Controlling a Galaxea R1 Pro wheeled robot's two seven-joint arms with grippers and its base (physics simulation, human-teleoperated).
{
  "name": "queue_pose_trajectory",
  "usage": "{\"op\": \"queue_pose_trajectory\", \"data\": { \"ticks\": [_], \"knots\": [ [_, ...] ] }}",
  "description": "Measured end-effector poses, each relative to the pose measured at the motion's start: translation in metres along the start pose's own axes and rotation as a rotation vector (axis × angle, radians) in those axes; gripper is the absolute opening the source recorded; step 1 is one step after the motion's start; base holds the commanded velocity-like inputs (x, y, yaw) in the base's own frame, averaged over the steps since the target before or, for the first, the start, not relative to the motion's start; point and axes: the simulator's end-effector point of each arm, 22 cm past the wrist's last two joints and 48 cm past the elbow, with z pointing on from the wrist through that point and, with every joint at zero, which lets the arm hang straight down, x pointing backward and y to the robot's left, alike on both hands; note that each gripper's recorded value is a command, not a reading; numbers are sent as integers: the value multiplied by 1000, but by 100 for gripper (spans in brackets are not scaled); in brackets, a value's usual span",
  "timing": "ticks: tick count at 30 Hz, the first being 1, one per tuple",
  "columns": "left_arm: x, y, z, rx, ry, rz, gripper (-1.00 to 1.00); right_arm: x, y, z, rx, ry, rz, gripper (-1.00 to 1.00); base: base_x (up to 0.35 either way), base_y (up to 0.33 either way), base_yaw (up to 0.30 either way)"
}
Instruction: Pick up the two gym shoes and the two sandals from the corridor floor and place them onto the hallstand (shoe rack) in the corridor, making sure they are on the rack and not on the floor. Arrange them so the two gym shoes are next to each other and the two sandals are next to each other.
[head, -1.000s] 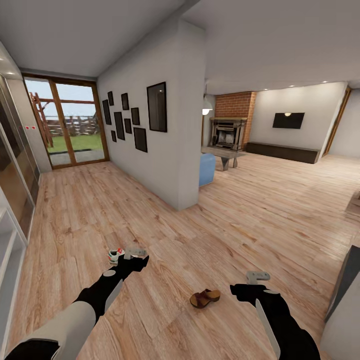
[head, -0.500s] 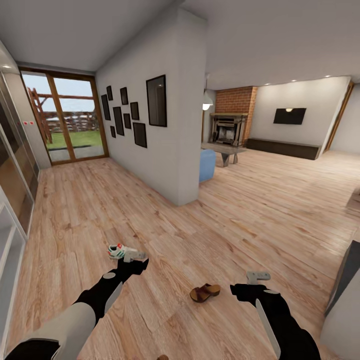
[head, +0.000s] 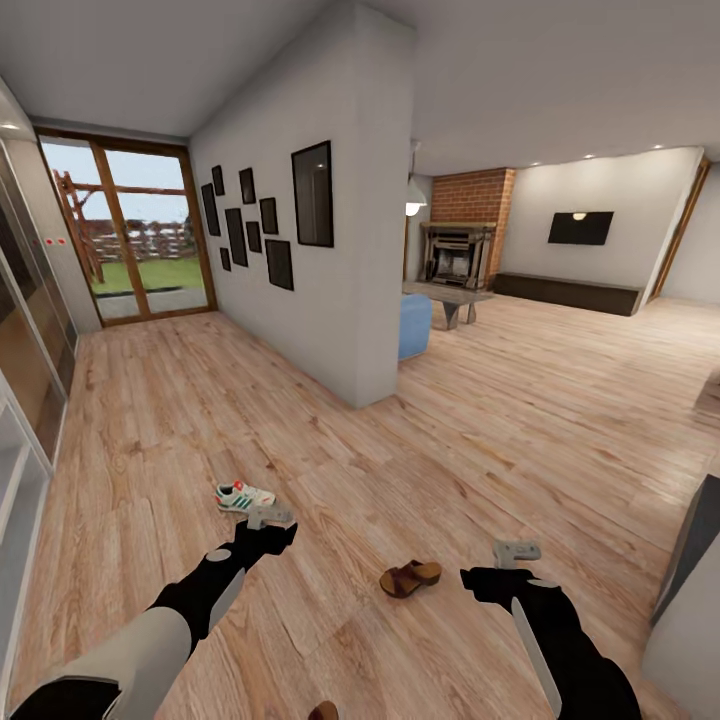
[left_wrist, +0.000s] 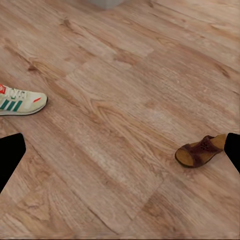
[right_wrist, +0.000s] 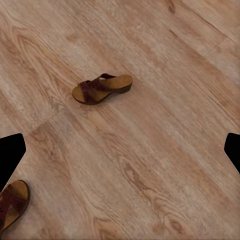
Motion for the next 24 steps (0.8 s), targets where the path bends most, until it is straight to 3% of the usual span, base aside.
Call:
{"op": "queue_pose_trajectory", "data": {
  "ticks": [7, 13, 17, 19, 20, 21, 24],
  "knots": [
    [55, -1, 3, 2, 84, -10, 100, 11, 0, 9, -1, 3, 0, 100, 0, 0, -158],
    [91, -1, 4, 4, 95, -4, 100, 22, 0, 18, -2, 8, 1, 100, 0, 0, -220],
    [121, -6, 1, 26, 105, 65, 100, 29, 0, 24, -2, 9, 1, 100, 0, 0, -77],
    [128, -7, 0, 42, 95, 122, 100, 32, 0, 26, -3, 9, 1, 100, 0, 0, -23],
    [132, -7, -1, 58, 84, 184, 100, 33, 0, 27, -3, 9, 1, 100, 0, 0, -9],
    [136, -7, -1, 64, 82, 205, 100, 35, 0, 29, -3, 9, 1, 100, 0, 0, -7],
    [148, -6, -1, 70, 87, 226, 100, 39, 0, 32, -3, 9, 1, 100, 0, 0, -4]
  ]
}}
